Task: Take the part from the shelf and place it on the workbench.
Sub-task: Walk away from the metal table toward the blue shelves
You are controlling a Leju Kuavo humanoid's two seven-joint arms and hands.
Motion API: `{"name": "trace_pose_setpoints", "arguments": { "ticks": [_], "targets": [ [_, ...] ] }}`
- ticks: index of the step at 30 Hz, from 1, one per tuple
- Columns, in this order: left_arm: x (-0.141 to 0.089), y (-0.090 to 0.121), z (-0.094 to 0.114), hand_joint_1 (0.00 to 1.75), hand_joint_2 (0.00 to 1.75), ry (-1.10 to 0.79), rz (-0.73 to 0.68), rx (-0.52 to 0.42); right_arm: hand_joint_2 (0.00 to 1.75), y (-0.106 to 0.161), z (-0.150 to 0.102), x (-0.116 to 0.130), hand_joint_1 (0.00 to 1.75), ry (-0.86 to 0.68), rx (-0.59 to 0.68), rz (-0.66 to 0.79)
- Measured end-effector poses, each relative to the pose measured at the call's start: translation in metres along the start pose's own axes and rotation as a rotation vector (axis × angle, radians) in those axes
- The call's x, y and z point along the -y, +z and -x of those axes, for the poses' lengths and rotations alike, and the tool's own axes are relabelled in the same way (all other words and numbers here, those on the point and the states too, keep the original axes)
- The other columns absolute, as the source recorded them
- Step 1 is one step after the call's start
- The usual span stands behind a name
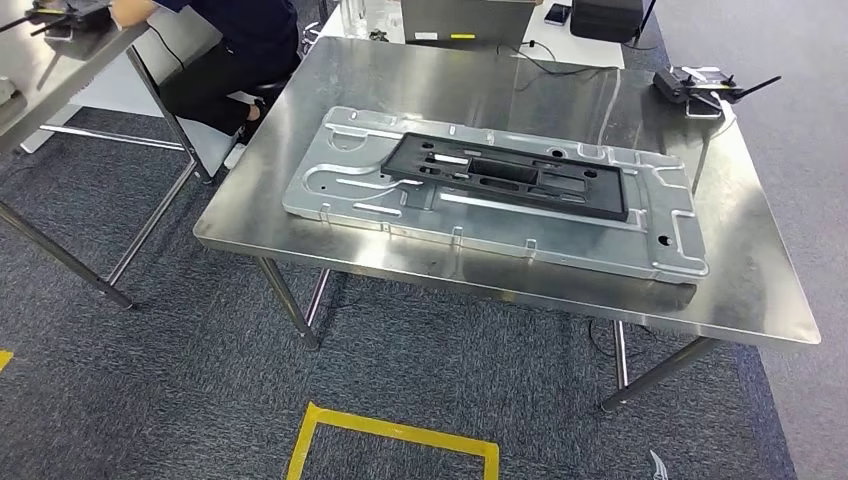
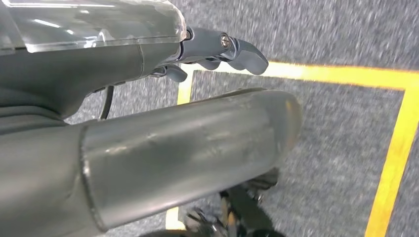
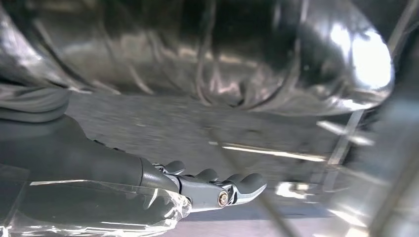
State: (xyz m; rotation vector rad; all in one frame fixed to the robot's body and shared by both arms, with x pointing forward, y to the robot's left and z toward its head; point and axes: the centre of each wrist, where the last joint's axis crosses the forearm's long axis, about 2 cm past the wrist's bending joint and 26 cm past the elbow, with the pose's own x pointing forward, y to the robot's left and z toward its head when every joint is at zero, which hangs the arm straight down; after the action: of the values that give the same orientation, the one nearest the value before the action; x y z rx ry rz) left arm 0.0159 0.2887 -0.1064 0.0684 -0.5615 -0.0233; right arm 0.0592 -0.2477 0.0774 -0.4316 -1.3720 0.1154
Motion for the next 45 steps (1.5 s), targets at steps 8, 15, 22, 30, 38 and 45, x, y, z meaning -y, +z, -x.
{"name": "trace_pose_setpoints", "arguments": {
  "ticks": [8,15,22,30,38,45],
  "targets": [
    [-0.001,0.000,-0.004,0.00,0.00,0.007,-0.007,0.025,0.00,0.017,0.047,0.019,0.00,-0.182,-0.388,0.088],
    [-0.002,0.005,-0.004,0.00,0.00,0.012,0.012,0.024,0.00,0.041,0.071,0.017,0.00,-0.129,-0.700,0.103],
    [-0.005,0.007,-0.008,0.00,0.00,-0.018,-0.001,0.030,0.00,0.053,0.089,0.000,0.00,-0.228,-0.969,0.050],
    [-0.001,0.008,-0.011,0.00,0.00,-0.019,0.004,0.036,0.00,0.060,0.095,-0.008,0.00,-0.226,-1.094,-0.026],
    [0.001,0.007,-0.014,0.00,0.00,-0.034,0.012,0.041,0.00,0.065,0.104,-0.021,0.00,-0.261,-1.225,-0.219],
    [-0.001,0.006,-0.015,0.00,0.00,-0.039,0.007,0.045,0.00,0.068,0.110,-0.021,0.00,-0.258,-1.214,-0.268]
  ]
}}
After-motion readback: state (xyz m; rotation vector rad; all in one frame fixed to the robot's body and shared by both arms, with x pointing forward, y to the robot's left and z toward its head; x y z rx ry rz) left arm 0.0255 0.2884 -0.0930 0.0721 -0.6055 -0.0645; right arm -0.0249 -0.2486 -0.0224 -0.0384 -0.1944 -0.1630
